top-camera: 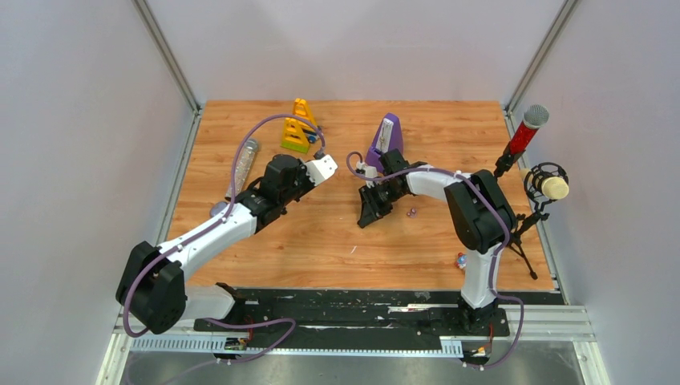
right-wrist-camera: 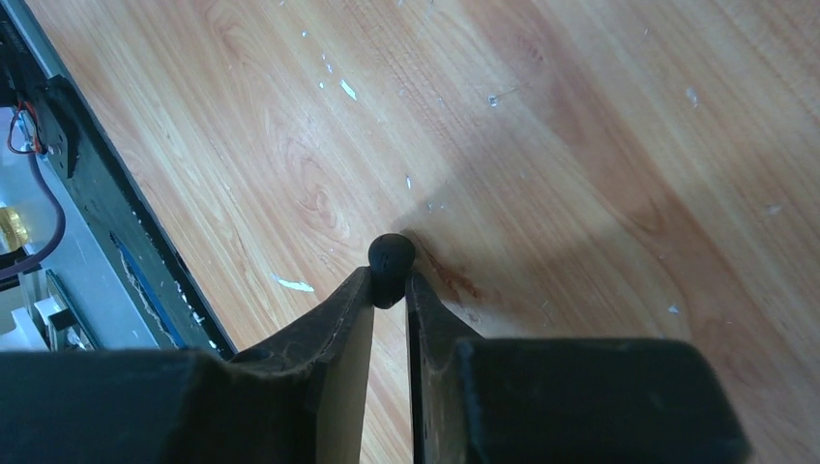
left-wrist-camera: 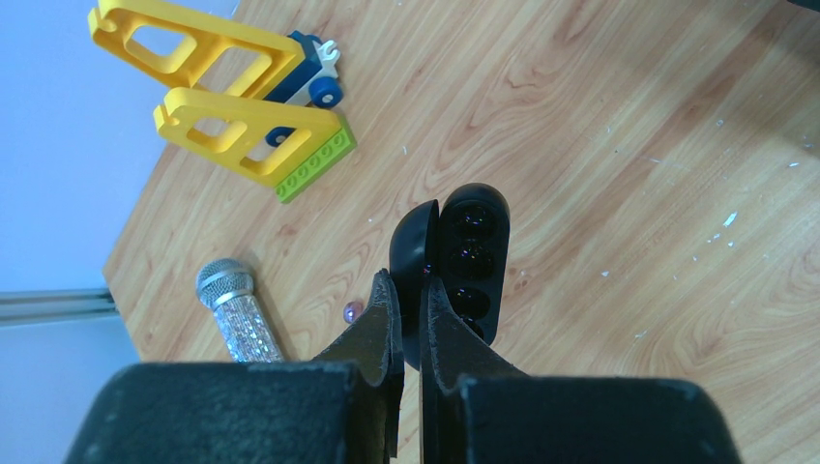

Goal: Insert the wireless bluetooth earbuds into the charging case
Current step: Pick up the left earbud from the center of the board.

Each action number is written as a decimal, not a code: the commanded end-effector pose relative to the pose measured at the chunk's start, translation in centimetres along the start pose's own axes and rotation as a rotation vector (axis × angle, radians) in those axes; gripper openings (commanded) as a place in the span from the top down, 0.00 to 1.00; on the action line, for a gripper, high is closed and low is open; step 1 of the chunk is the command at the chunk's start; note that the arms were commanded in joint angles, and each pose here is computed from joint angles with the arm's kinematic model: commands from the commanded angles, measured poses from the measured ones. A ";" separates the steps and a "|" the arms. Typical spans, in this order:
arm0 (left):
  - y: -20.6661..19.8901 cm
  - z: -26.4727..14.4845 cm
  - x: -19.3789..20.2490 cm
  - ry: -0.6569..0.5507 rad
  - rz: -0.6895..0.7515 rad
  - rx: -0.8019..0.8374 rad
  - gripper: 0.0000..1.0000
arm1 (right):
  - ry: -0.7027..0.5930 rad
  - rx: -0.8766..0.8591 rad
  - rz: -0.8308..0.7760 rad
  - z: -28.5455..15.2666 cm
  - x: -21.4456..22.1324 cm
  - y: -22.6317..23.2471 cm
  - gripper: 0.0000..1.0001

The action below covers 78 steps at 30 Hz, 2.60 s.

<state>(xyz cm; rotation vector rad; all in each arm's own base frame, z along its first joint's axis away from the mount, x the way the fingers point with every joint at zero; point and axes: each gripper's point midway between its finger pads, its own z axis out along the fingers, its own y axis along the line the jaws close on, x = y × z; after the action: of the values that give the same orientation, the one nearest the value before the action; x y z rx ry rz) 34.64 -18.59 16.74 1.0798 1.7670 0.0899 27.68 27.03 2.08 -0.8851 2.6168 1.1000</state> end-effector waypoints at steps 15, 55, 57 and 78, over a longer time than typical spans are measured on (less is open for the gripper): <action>1.0 -0.9 -2.1 -0.079 -0.011 -0.031 1.00 | 0.033 0.080 -0.031 -0.5 1.3 -1.6 0.77; 0.6 -0.5 -1.8 -0.070 -0.010 -0.015 1.00 | -0.033 0.089 -0.067 -1.6 -0.5 -1.3 0.86; 0.6 -0.5 -1.8 -0.070 -0.010 -0.015 1.00 | -0.040 0.090 -0.072 -1.8 -0.7 -1.3 0.85; 0.5 -0.5 -1.8 -0.070 -0.009 -0.011 1.00 | -0.039 0.076 -0.051 -1.6 -0.9 -1.6 0.78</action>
<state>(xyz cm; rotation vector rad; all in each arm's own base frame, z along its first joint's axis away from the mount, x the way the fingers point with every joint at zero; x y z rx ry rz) 34.45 -18.85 17.21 1.0819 1.7502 0.0697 28.69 25.42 2.38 -0.8831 2.6023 1.0117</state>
